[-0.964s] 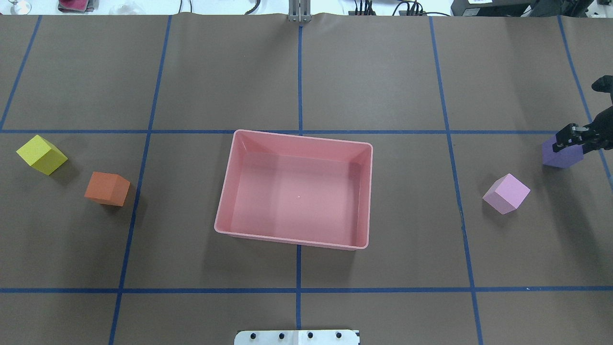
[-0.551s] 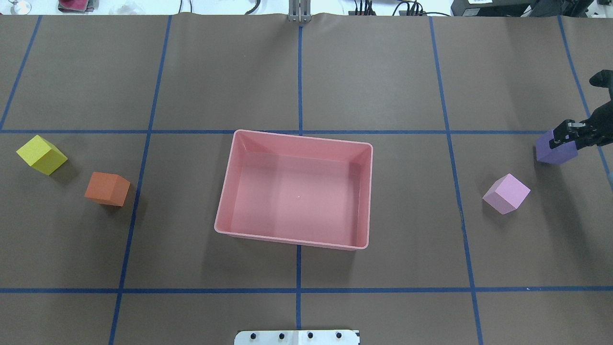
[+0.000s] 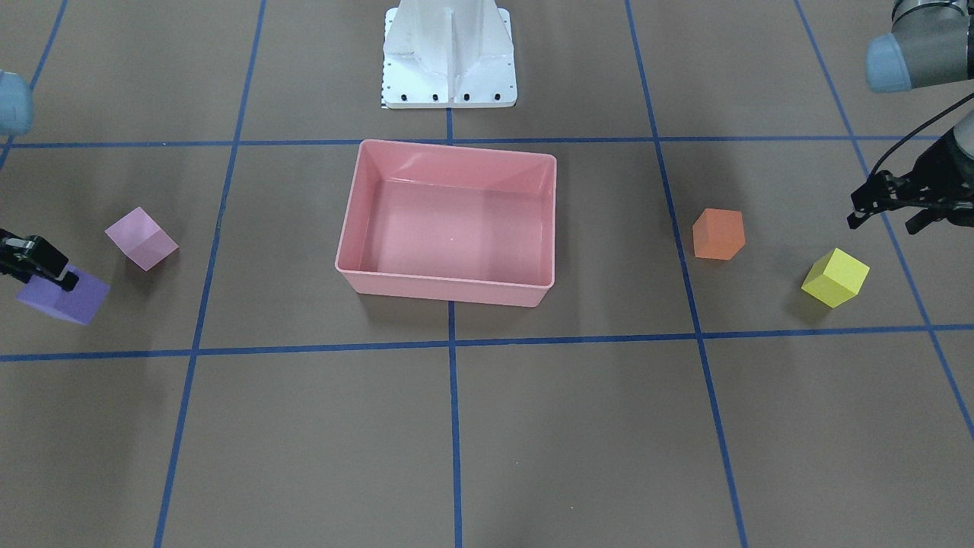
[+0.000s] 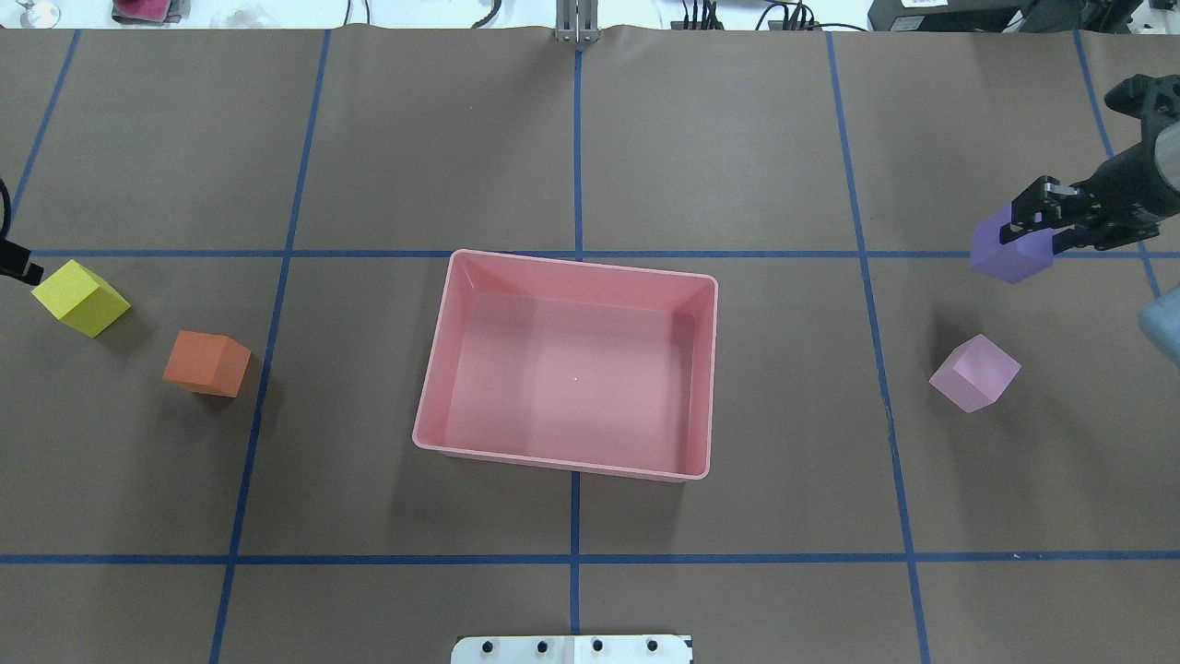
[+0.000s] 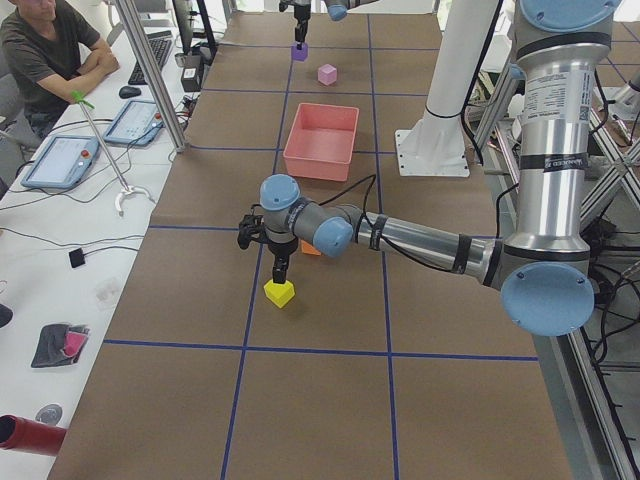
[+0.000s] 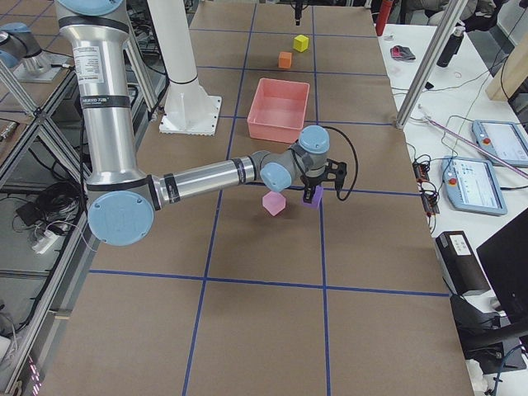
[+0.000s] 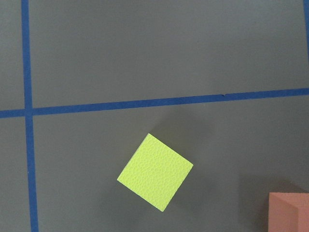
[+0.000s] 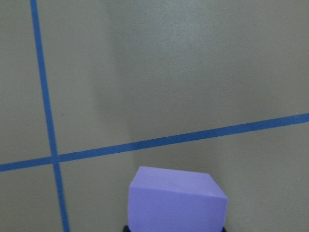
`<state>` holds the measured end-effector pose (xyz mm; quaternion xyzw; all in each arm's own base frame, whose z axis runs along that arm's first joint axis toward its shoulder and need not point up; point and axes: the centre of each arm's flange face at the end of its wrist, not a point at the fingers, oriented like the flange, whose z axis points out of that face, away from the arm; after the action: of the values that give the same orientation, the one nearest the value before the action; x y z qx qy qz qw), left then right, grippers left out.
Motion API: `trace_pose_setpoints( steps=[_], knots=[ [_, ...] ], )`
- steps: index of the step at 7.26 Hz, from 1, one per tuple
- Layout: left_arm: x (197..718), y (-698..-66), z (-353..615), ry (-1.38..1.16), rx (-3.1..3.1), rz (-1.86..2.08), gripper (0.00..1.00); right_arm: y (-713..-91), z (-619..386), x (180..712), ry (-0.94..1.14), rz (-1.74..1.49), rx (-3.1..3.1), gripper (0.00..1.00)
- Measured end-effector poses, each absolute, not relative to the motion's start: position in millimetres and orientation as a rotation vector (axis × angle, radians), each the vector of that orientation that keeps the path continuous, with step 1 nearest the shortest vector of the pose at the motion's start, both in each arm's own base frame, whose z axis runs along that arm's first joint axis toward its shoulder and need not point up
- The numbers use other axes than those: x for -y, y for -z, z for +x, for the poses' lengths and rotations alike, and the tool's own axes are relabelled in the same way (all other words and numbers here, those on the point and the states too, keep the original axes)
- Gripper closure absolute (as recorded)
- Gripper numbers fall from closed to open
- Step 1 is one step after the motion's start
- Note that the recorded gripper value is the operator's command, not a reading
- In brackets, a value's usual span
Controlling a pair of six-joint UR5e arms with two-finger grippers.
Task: Place blocks into pink bin with both arms
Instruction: 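Carry the purple cube into the bin with right gripper while left reaches yellow cube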
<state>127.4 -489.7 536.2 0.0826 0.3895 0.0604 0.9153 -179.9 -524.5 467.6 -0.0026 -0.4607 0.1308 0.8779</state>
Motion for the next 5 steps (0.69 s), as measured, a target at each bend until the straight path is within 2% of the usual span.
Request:
trace_pose_setpoints(
  steps=[2, 5],
  knots=[
    [489.4, -542.7, 140.6, -0.290, -0.771, 0.227, 0.03, -379.6, -231.7, 516.3, -0.346, -0.065, 1.022, 1.00],
    [491.4, -560.6, 147.1, -0.408, -0.786, 0.226, 0.03, -264.0, -320.5, 465.2, -0.397, -0.130, 1.023, 1.00]
  ],
)
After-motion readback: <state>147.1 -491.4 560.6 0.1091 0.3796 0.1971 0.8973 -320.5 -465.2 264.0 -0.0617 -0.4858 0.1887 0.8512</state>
